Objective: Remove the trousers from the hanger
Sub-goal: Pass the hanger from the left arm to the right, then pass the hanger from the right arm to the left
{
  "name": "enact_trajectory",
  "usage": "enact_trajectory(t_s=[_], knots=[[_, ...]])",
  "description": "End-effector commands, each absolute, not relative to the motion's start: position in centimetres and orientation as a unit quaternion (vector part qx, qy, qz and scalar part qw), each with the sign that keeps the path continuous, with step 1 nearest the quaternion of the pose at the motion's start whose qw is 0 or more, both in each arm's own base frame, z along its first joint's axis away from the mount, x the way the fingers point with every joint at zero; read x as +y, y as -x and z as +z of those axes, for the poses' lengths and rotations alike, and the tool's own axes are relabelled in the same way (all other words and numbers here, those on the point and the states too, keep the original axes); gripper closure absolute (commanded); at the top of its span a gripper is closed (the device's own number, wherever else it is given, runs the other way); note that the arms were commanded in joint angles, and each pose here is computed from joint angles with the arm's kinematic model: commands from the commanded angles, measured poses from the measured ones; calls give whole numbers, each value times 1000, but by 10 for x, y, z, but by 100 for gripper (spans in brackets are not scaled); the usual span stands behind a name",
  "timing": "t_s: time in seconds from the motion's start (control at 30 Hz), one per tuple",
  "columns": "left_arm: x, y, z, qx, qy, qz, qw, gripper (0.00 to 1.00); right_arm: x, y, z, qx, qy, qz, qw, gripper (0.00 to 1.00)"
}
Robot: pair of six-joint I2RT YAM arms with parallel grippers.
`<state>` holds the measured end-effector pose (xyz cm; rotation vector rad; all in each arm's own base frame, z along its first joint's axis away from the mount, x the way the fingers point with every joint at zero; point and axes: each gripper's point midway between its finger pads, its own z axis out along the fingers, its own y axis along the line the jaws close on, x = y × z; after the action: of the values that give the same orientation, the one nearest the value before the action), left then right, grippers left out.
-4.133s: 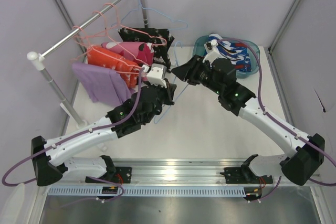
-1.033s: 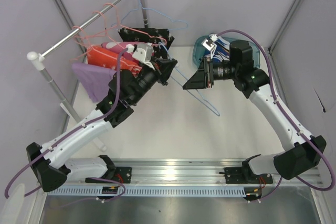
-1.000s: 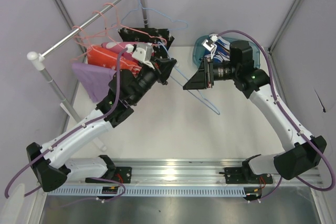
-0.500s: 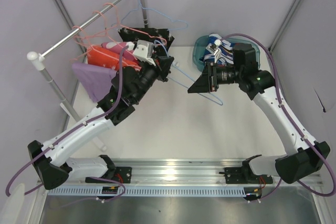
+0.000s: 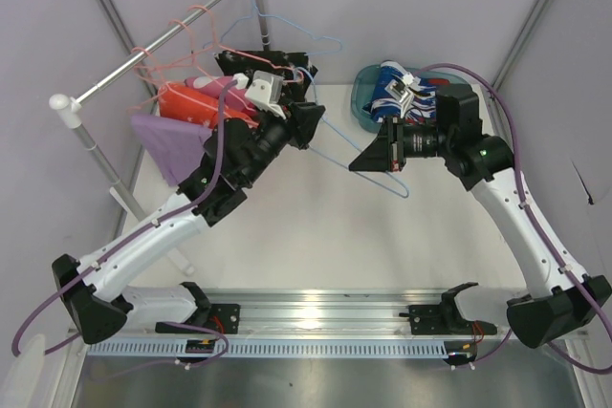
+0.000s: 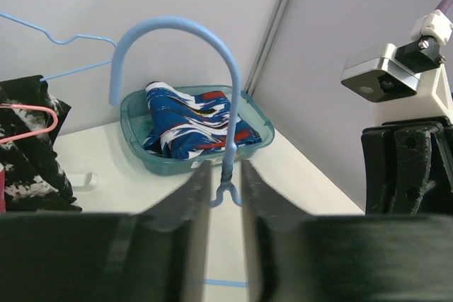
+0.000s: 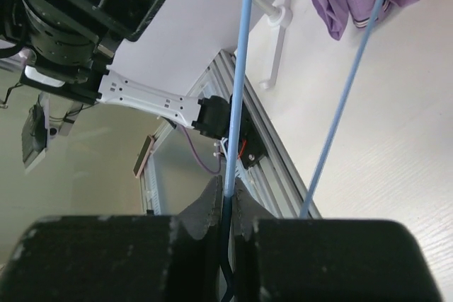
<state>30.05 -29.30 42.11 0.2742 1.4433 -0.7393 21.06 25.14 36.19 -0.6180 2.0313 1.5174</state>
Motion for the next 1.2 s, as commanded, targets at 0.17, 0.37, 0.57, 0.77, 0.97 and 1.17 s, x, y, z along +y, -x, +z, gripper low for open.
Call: enact_trajectory(t_s=[0.17, 0.37, 0.57, 0.77, 0.97, 1.17], knots=[[-285, -277, 444, 655, -13, -431, 620, 33, 252, -226, 383, 726, 193, 569, 335, 100], [-300, -257, 438, 663, 61, -497, 557, 25, 261, -226, 385, 718, 208, 568, 345, 100], [-328, -265, 427, 676, 104, -526, 505, 28, 267, -225, 386, 715, 218, 560, 358, 100], [-339, -273, 424, 672, 135, -526, 502, 40, 261, -216, 394, 707, 230, 549, 381, 100], [-358, -269, 436, 656, 139, -548, 500, 67, 259, -209, 392, 708, 232, 551, 375, 100], [-364, -265, 437, 656, 149, -545, 500, 100, 253, -201, 391, 711, 239, 543, 379, 100]])
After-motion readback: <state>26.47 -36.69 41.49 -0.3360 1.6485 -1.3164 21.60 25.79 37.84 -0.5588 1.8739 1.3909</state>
